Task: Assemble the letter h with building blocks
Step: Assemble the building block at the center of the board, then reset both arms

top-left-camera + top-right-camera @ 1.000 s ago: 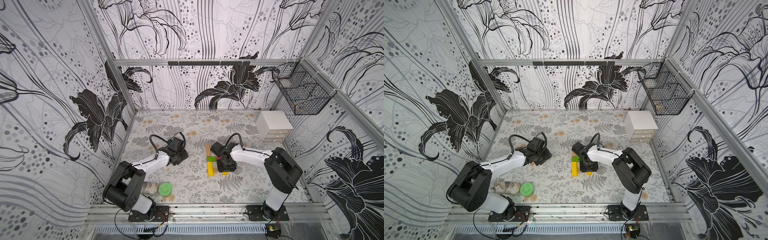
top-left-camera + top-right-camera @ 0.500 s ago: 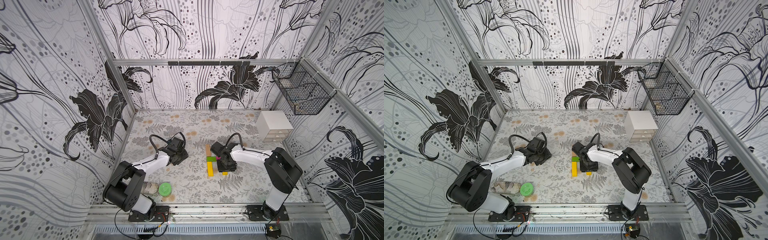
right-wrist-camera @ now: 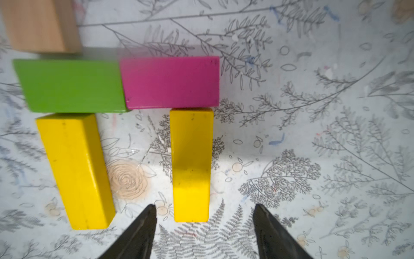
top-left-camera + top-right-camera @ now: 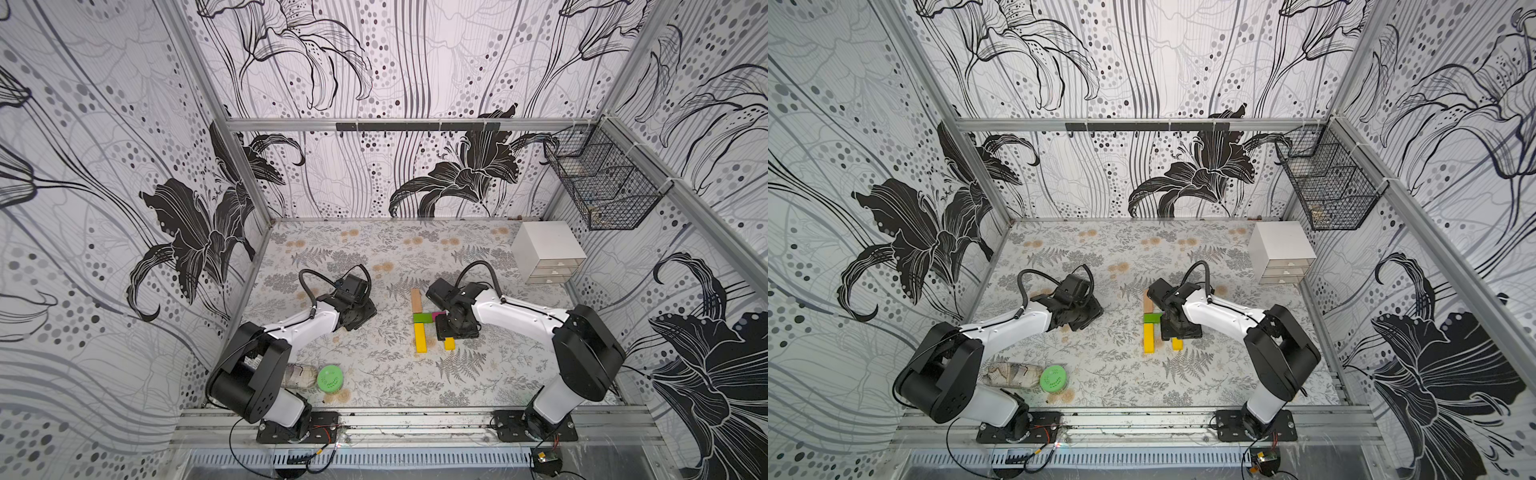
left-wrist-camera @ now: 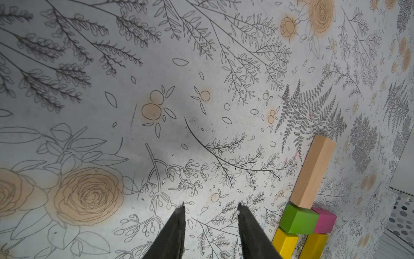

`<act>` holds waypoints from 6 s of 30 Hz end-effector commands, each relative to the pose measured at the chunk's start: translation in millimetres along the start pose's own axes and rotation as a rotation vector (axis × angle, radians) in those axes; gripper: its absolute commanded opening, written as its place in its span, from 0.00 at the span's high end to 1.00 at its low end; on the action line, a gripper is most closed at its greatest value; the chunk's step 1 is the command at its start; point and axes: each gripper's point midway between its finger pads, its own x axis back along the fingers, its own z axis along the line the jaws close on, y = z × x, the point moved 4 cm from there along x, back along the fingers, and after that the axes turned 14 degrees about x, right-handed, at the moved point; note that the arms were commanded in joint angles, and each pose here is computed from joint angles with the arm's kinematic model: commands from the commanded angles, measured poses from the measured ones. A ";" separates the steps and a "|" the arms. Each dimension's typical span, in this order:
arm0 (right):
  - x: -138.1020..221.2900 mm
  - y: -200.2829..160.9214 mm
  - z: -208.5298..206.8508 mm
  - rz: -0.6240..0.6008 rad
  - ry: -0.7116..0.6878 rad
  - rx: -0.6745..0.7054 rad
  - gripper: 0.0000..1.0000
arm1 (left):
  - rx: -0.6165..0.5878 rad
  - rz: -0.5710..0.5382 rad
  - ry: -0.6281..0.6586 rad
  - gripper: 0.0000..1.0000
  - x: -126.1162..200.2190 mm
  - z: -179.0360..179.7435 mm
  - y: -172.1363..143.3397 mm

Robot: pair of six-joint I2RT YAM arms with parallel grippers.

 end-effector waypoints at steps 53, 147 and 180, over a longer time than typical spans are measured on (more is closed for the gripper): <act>-44.7 -1.5 4.4 0.093 -0.030 0.046 0.29 | -0.014 -0.025 -0.005 0.58 6.1 -12.8 6.2; -19.1 52.7 -214.9 -0.961 -0.341 -0.058 0.01 | -0.546 -1.122 -0.136 0.00 67.8 62.9 156.6; -18.7 52.2 -215.7 -0.955 -0.341 -0.057 0.01 | -0.458 -0.990 -0.092 0.01 56.4 67.0 192.4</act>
